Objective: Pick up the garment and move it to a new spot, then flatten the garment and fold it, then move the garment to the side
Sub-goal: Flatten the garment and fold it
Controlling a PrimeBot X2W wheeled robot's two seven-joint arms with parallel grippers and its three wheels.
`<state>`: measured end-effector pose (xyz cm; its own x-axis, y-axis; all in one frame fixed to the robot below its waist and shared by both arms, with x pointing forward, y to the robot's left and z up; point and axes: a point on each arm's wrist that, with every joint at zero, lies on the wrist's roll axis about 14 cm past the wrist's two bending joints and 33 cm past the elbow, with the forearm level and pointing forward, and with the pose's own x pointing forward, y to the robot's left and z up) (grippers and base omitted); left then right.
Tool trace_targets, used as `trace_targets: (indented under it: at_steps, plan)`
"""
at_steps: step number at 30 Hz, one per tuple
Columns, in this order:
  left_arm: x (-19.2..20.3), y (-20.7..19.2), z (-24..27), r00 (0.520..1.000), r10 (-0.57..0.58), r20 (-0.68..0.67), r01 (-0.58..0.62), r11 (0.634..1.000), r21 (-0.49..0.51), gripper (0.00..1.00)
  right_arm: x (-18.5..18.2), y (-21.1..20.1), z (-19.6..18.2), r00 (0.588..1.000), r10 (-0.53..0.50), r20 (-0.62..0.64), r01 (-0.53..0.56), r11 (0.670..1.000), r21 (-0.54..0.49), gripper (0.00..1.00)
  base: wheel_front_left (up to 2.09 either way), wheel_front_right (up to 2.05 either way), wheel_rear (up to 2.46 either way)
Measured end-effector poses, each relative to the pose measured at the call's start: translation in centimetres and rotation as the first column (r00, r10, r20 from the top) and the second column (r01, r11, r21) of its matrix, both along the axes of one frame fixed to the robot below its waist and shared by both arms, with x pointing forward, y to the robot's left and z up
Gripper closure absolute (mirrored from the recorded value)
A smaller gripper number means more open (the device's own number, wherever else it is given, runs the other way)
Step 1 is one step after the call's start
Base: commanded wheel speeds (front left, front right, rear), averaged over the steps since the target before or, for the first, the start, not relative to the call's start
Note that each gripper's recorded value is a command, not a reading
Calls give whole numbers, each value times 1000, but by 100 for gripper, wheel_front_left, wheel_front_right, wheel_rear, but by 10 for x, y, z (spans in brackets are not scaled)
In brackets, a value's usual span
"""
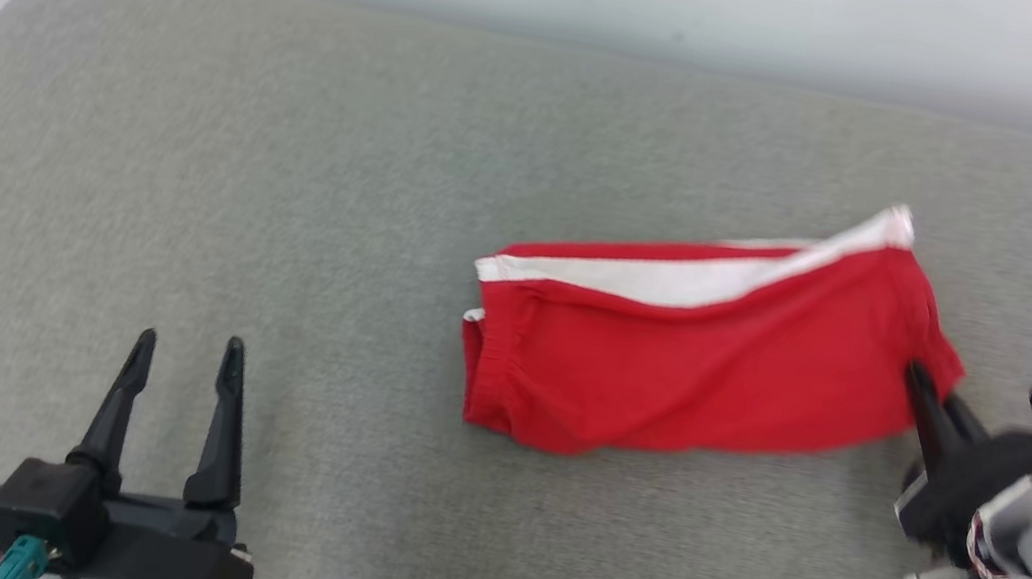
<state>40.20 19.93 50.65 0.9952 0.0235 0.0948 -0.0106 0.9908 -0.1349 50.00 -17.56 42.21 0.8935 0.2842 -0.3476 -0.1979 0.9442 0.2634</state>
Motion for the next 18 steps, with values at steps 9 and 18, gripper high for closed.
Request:
trace_targets:
  at_steps: [9, 18]
  plan:
    - [-9, -15, 7, 999, -42, 20, 42, 999, 3, 0, -59, -59, -2, 990, -139, -17, 140, 990, 28, 100, 0, 0, 0]
    - [-11, -27, 15, 996, -78, 45, 78, 997, 4, 0, -95, -101, 1, 967, -254, 1, 254, 967, 22, 100, 0, 0, 0]
